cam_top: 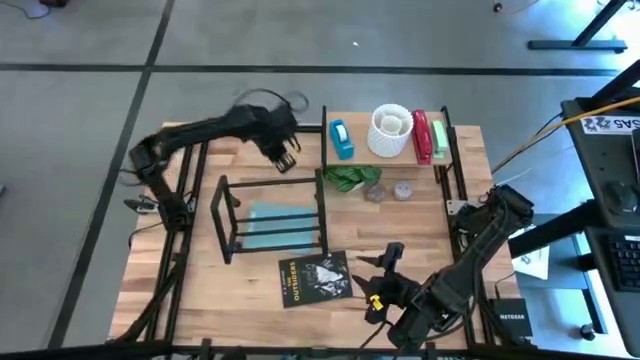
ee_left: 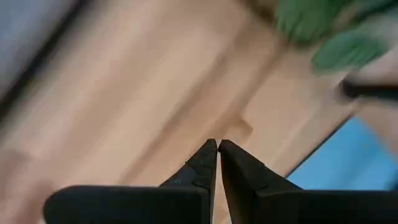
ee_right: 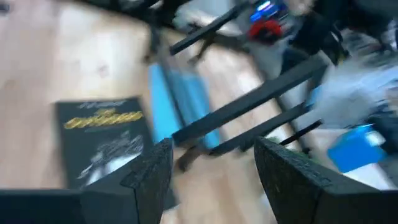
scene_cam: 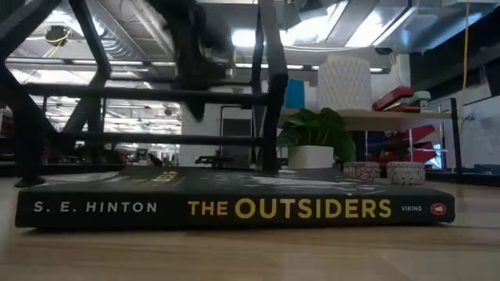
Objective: Stock shelves
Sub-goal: Move the blue book from the top left to the middle left of the table, then move the bookshelf from the middle left to the top left of the table
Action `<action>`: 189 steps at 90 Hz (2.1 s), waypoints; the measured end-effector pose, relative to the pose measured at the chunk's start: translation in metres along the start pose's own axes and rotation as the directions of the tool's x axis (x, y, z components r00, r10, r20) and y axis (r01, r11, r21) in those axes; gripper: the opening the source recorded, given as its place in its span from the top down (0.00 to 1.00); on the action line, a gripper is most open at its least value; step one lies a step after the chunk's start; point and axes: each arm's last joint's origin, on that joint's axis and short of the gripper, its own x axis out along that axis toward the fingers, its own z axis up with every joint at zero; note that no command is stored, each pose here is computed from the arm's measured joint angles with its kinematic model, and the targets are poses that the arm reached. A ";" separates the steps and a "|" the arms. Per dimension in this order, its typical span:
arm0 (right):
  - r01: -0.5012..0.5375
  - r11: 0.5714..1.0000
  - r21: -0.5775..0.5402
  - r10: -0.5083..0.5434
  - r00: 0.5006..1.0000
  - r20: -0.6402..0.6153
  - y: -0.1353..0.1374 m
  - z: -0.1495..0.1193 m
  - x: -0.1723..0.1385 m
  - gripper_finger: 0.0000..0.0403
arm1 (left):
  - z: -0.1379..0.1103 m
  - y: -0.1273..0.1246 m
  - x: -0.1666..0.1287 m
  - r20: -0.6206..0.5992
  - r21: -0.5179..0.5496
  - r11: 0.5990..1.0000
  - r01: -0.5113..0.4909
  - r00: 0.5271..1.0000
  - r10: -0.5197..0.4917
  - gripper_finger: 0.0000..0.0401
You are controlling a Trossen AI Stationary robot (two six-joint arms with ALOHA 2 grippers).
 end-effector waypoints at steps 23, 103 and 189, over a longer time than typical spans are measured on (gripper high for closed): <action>0.087 0.989 0.118 -0.087 0.996 -0.004 0.004 -0.019 0.034 0.48 | -0.051 0.005 -0.122 0.309 -0.055 0.998 -0.005 0.951 0.022 0.99; 0.137 0.904 0.404 -0.075 0.984 -0.164 -0.066 0.004 0.169 0.45 | -0.194 -0.092 -0.153 0.291 -0.022 0.999 0.032 0.956 -0.025 1.00; 0.205 0.788 0.581 -0.179 0.978 -0.103 -0.126 0.039 0.208 0.90 | -0.167 -0.090 -0.247 0.641 0.136 0.986 0.101 0.750 -0.165 1.00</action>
